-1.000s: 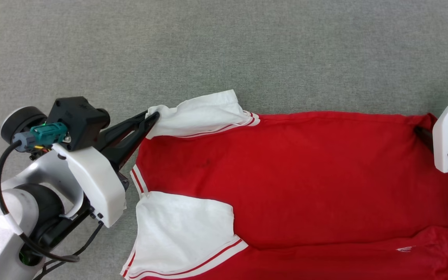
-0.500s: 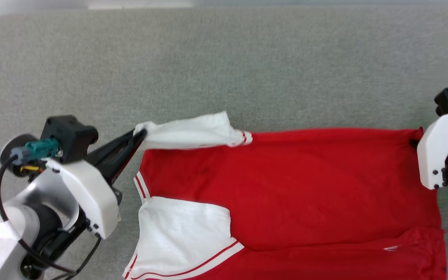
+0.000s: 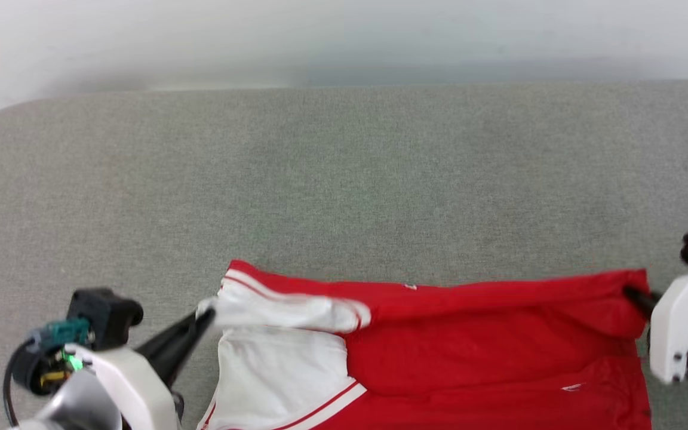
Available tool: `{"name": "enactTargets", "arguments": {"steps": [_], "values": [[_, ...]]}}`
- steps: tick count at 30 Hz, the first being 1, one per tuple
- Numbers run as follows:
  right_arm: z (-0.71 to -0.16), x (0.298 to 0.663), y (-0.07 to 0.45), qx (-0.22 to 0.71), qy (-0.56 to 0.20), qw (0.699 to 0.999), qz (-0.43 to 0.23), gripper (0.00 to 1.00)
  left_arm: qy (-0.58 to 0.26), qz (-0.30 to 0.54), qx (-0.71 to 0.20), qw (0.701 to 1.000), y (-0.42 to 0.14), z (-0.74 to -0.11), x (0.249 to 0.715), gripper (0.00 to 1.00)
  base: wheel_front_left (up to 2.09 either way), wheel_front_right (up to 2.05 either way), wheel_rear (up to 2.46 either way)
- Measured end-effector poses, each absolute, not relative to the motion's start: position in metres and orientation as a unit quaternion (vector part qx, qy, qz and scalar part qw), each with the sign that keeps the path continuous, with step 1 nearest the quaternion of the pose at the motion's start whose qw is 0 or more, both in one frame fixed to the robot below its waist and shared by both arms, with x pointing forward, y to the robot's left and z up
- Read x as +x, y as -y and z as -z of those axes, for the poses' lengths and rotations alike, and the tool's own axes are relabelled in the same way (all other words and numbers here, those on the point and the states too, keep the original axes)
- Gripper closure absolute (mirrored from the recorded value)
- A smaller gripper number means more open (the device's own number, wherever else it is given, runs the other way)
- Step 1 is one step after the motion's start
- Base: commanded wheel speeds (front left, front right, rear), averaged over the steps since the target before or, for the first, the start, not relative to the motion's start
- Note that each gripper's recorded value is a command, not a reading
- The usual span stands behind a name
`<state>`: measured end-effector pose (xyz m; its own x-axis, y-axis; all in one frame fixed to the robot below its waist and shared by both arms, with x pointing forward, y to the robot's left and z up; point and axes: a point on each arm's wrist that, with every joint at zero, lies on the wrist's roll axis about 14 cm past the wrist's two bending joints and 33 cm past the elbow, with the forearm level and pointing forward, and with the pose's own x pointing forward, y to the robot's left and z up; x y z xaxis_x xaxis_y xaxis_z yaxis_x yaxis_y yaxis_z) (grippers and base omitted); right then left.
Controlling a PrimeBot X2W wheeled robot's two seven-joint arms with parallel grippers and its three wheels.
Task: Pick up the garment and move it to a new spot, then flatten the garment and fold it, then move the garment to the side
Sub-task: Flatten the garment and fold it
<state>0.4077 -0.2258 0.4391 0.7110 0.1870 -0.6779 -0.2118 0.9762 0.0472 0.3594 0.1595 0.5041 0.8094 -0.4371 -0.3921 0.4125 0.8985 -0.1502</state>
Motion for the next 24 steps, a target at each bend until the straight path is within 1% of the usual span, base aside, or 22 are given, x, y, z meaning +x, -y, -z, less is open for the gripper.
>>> {"name": "enactTargets", "arguments": {"steps": [5, 11, 17, 23, 24], "values": [[-0.415, 0.369, 0.22, 0.0, -0.399, 0.909, -0.117, 1.0, -0.272, 0.21, -0.055, 0.938, -0.163, -0.473, 0.329, 1.0, 0.0, 0.0, 0.0], [-0.395, 0.343, 0.215, -0.018, -0.431, 0.892, -0.135, 1.0, -0.336, 0.198, -0.057, 0.919, -0.171, -0.438, 0.301, 1.0, 0.0, 0.0, 0.0], [-0.383, 0.33, 0.22, -0.067, -0.452, 0.876, -0.155, 1.0, -0.366, 0.207, -0.051, 0.906, -0.167, -0.414, 0.289, 1.0, 0.0, 0.0, 0.0], [-0.378, 0.328, 0.22, -0.112, -0.446, 0.87, -0.177, 1.0, -0.385, 0.224, -0.047, 0.894, -0.157, -0.396, 0.281, 1.0, 0.0, 0.0, 0.0], [-0.377, 0.327, 0.219, -0.115, -0.445, 0.87, -0.181, 0.88, -0.386, 0.226, -0.048, 0.893, -0.156, -0.394, 0.281, 0.93, 0.0, 0.0, 0.0]]}}
